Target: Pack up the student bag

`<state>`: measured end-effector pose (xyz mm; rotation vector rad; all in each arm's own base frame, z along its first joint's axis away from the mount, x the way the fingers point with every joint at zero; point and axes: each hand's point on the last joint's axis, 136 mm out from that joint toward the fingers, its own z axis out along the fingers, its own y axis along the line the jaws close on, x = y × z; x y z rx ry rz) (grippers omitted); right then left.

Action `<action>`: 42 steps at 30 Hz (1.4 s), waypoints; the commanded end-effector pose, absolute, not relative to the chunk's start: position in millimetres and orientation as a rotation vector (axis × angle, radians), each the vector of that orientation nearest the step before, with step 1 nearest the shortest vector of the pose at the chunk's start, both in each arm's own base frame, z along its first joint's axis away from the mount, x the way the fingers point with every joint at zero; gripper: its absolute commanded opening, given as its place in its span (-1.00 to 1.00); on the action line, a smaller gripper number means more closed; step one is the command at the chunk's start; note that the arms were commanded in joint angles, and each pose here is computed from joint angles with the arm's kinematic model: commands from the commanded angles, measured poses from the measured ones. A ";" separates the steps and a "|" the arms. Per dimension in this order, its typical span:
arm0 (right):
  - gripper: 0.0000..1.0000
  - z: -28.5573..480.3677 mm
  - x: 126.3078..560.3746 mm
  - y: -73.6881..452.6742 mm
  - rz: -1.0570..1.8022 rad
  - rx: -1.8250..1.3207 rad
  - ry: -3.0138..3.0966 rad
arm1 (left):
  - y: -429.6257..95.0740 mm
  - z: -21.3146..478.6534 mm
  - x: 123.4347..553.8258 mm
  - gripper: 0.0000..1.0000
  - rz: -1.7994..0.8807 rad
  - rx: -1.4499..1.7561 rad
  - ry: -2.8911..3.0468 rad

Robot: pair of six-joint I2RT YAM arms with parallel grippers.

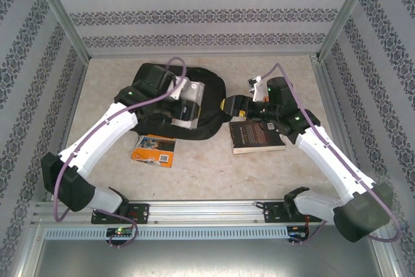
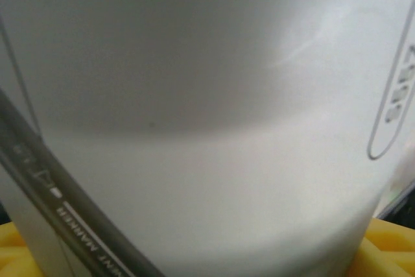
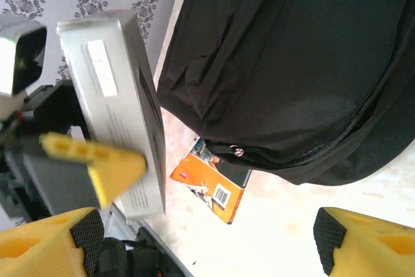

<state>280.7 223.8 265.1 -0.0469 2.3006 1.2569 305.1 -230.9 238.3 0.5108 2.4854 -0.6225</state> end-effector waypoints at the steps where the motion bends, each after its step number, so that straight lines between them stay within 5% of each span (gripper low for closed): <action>1: 0.74 285.3 276.6 230.9 1.374 -0.084 2.262 | -234.4 242.5 298.2 0.55 -0.474 0.790 2.394; 13: 0.92 283.9 272.9 255.1 1.574 -0.135 2.268 | -265.6 222.6 275.4 0.56 -0.380 1.057 2.358; 24: 0.72 261.0 283.8 269.4 1.646 -0.039 2.272 | -274.7 228.8 270.8 0.57 -0.434 1.067 2.339; 42: 0.69 260.0 280.2 237.7 1.534 0.032 2.195 | -273.5 223.9 267.5 0.58 -0.466 1.014 2.359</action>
